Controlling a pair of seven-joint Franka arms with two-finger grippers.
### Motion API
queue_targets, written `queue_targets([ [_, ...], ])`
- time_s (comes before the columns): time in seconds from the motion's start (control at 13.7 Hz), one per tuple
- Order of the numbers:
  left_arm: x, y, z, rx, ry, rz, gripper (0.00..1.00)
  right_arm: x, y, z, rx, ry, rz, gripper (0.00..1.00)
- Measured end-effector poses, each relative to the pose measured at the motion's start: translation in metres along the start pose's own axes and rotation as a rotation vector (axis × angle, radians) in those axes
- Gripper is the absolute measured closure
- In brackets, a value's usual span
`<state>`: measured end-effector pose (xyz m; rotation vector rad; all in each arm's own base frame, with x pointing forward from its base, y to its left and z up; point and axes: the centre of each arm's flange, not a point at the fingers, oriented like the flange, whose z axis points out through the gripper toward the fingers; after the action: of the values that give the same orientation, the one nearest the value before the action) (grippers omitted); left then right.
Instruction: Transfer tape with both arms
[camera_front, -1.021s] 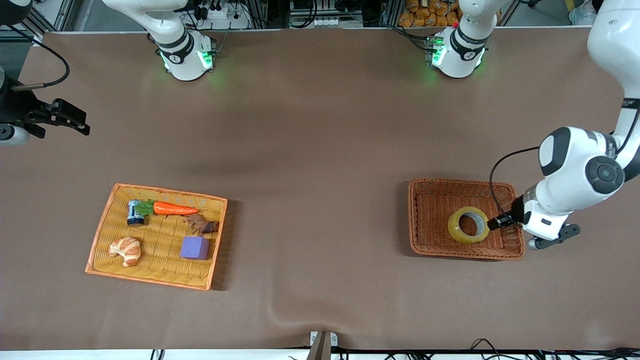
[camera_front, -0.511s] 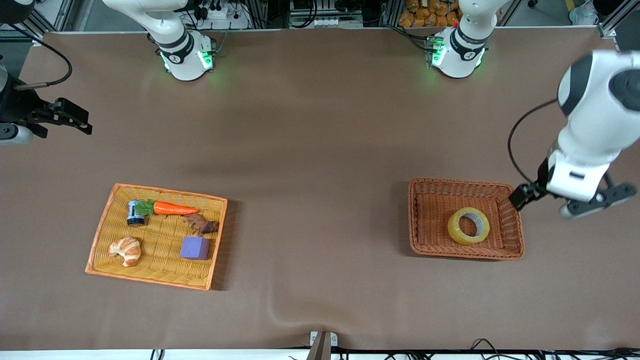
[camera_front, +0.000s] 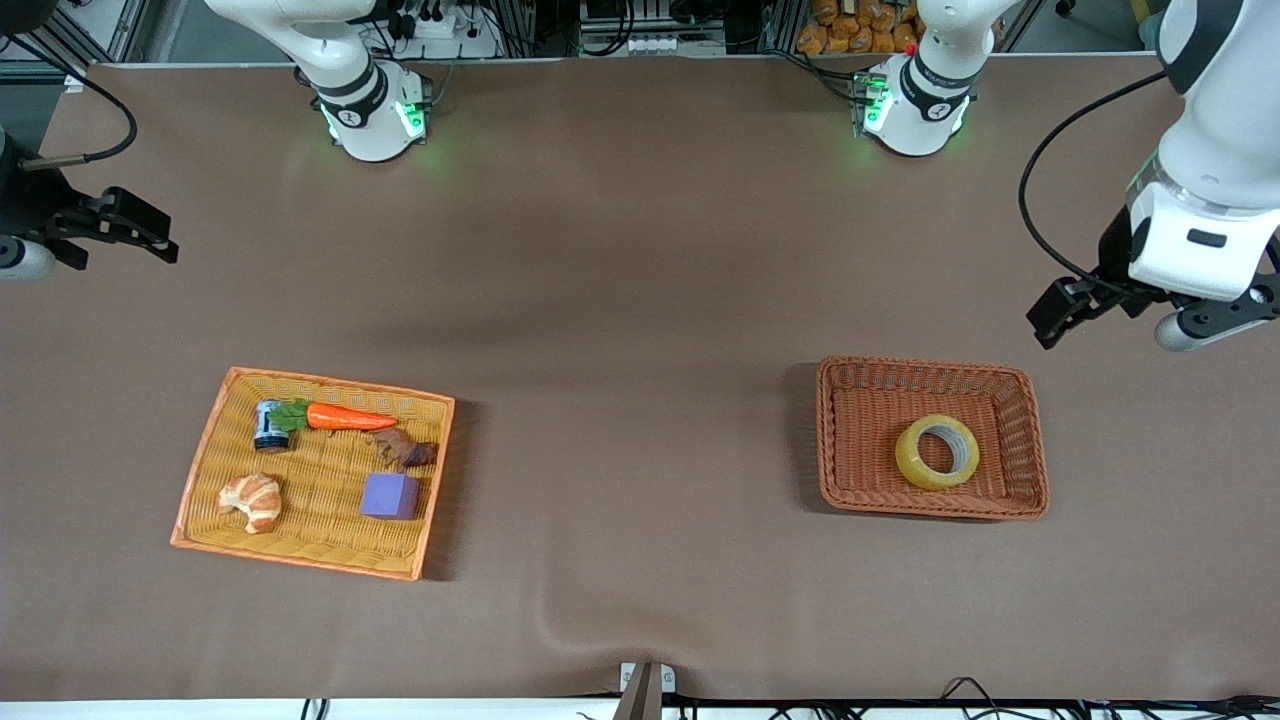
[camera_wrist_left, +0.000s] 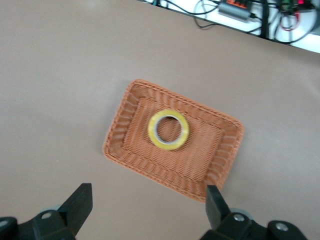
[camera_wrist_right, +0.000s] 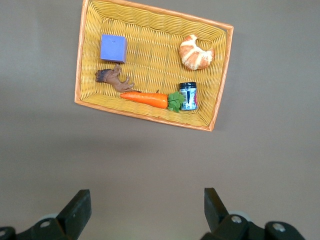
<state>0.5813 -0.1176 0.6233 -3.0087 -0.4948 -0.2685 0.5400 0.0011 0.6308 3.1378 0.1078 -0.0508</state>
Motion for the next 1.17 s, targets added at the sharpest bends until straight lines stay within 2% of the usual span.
queue_targets([
  [0.22,-0.013,-0.006,-0.023,0.007,-0.049,0.061,0.0,0.0,0.001,0.0,0.0,0.0,0.001,0.0],
  [0.44,-0.011,-0.053,-0.042,-0.039,-0.099,0.146,0.0,0.0,0.002,0.0,0.0,0.0,0.003,0.0],
  [0.58,-0.011,-0.069,-0.039,-0.041,-0.123,0.175,0.0,0.0,0.001,0.0,0.0,0.0,0.002,0.0],
  [1.17,-0.038,-0.063,-0.03,-0.066,-0.171,0.396,0.0,0.0,-0.002,0.0,0.0,0.0,-0.004,0.0],
])
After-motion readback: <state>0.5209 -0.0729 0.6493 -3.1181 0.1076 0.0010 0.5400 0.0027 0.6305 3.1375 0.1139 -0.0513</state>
